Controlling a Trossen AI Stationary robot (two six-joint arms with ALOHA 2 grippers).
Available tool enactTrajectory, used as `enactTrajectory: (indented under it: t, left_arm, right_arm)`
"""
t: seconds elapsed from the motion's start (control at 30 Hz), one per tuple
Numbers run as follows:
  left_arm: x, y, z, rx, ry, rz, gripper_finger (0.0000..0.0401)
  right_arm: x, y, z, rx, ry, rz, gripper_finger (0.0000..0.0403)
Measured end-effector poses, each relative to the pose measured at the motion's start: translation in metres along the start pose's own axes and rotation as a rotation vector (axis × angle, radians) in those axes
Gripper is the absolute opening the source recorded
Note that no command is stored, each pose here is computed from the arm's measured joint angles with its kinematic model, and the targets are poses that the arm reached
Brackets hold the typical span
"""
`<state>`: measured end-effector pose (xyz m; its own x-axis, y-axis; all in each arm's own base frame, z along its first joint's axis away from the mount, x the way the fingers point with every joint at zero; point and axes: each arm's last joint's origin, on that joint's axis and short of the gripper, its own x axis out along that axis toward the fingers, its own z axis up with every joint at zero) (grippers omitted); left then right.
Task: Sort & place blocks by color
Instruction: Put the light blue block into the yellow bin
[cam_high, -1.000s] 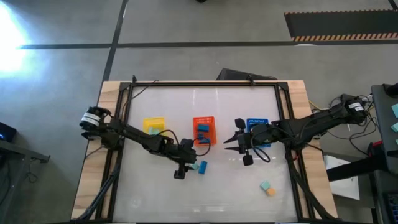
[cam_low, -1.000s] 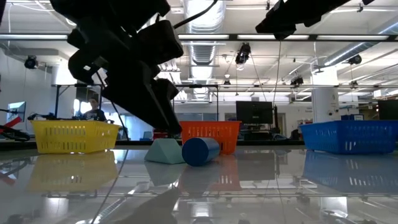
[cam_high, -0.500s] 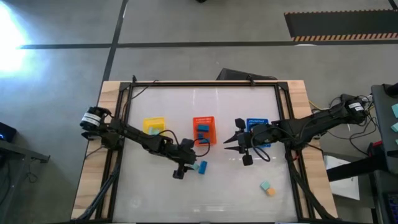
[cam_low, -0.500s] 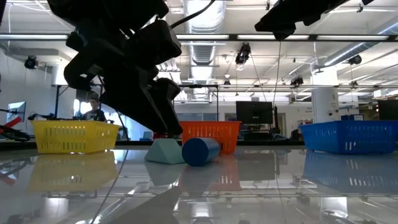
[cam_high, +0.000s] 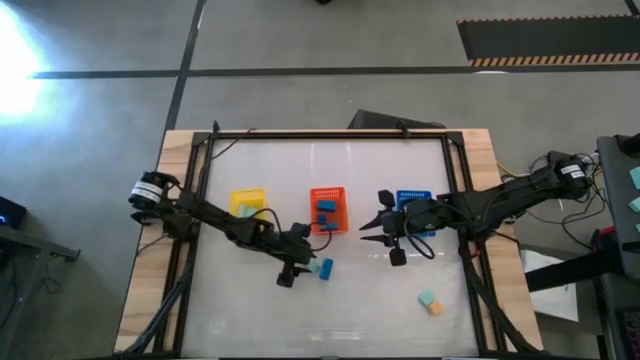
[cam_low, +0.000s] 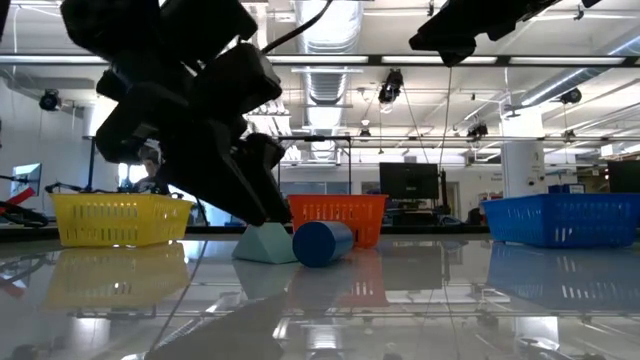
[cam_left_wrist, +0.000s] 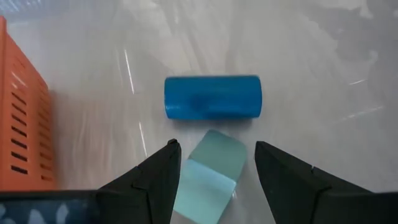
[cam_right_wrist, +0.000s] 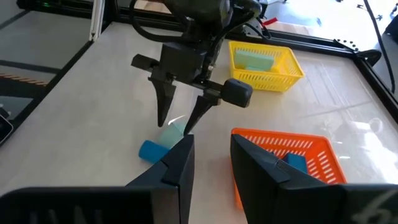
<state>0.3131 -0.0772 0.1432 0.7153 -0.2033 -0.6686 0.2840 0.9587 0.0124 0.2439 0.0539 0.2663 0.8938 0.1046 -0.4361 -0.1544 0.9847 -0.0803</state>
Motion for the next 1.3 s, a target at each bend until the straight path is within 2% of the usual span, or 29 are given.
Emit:
enactTrajectory:
  t: [0.37, 0.57, 0.73, 0.83, 1.0, 1.3]
  left_arm:
    - [0.001, 0.001, -0.016, -0.006, -0.039, 0.015, 0.0190]
    - [0.024, 0.001, -0.021, -0.008, -0.054, -0.004, 0.0190]
    - [0.025, 0.001, -0.020, -0.011, -0.054, -0.011, 0.0188]
    - [0.024, 0.001, -0.020, -0.011, -0.057, -0.012, 0.0172]
    - [0.022, 0.001, -0.019, -0.012, -0.064, -0.013, 0.0122]
    - [0.021, 0.001, -0.018, -0.050, -0.066, -0.015, 0.0118]
  right_arm:
    - [0.000, 0.000, 0.000, 0.005, 0.000, 0.000, 0.0093]
    - [0.000, 0.000, 0.000, 0.025, -0.002, -0.002, 0.0093]
    - [0.000, 0.000, 0.000, 0.030, -0.001, -0.002, 0.0093]
    - [0.000, 0.000, 0.000, 0.030, -0.001, -0.002, 0.0093]
    - [0.000, 0.000, 0.000, 0.030, -0.001, -0.001, 0.0093]
    - [0.000, 0.000, -0.002, 0.029, 0.005, -0.001, 0.0093]
